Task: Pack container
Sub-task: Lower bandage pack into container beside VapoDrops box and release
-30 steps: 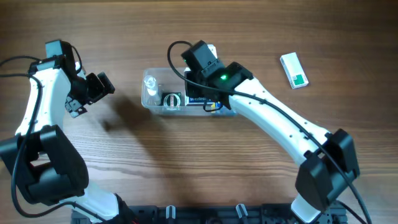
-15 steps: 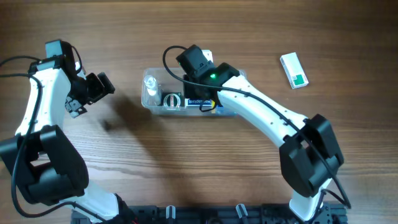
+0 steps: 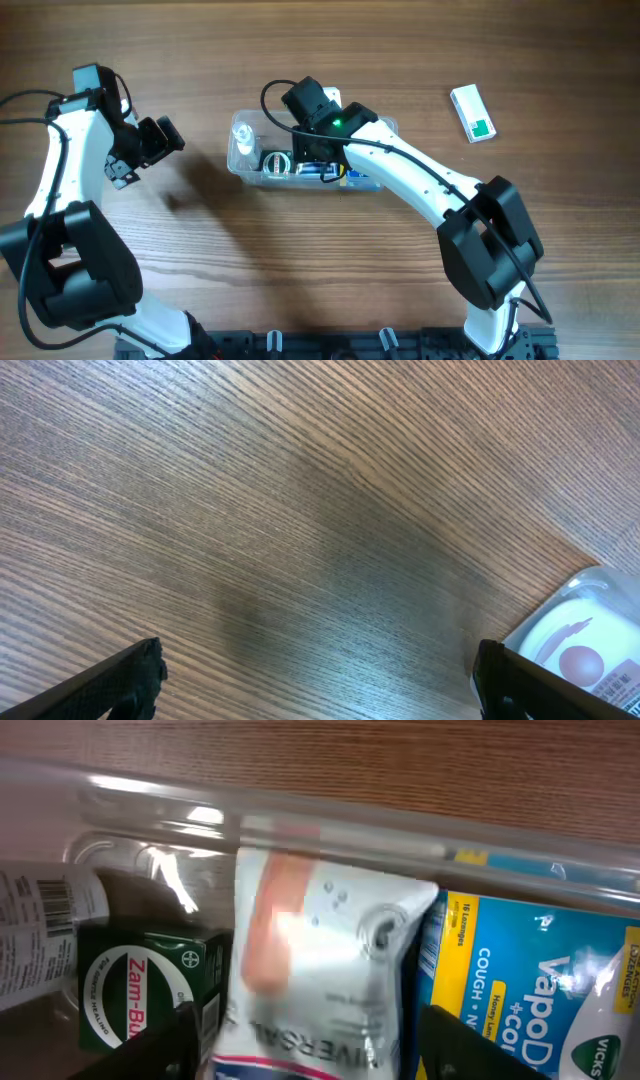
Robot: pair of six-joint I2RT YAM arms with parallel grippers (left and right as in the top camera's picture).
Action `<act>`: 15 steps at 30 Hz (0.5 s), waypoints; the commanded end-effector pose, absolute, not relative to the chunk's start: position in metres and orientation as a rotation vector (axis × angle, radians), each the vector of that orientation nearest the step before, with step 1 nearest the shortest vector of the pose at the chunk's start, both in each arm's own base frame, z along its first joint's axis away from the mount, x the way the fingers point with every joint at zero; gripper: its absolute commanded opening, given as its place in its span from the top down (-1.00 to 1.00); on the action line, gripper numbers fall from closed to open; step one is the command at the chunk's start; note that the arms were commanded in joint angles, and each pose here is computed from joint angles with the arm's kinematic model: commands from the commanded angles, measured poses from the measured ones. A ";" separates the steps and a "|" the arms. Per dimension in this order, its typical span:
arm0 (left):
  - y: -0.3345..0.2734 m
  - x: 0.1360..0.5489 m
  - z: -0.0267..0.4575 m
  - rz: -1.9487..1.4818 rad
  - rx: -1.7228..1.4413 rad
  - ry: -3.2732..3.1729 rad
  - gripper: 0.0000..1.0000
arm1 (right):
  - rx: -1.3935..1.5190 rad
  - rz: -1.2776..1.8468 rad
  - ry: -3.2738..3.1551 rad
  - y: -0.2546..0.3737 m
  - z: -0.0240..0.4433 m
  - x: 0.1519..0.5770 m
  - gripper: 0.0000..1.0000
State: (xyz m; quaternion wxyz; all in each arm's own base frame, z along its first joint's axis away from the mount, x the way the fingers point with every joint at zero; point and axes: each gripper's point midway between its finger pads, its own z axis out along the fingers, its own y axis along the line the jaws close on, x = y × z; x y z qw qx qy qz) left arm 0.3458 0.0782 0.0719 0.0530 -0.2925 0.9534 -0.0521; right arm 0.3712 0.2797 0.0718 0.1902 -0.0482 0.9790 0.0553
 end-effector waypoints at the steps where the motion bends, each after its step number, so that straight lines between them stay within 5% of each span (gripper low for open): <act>1: 0.079 0.345 0.079 -0.155 -0.898 2.876 -0.99 | -0.129 0.186 2.748 0.286 0.072 0.375 -0.45; 4: 0.079 0.345 0.079 -0.155 -0.898 2.876 -0.99 | -0.137 0.214 2.751 0.289 0.073 0.374 -0.20; 10: 0.079 0.345 0.079 -0.155 -0.898 2.876 -0.99 | -0.149 0.237 2.776 0.291 0.071 0.368 0.62; 15: 0.079 0.345 0.079 -0.155 -0.898 2.876 -0.99 | -0.140 0.184 2.779 0.284 0.068 0.368 0.91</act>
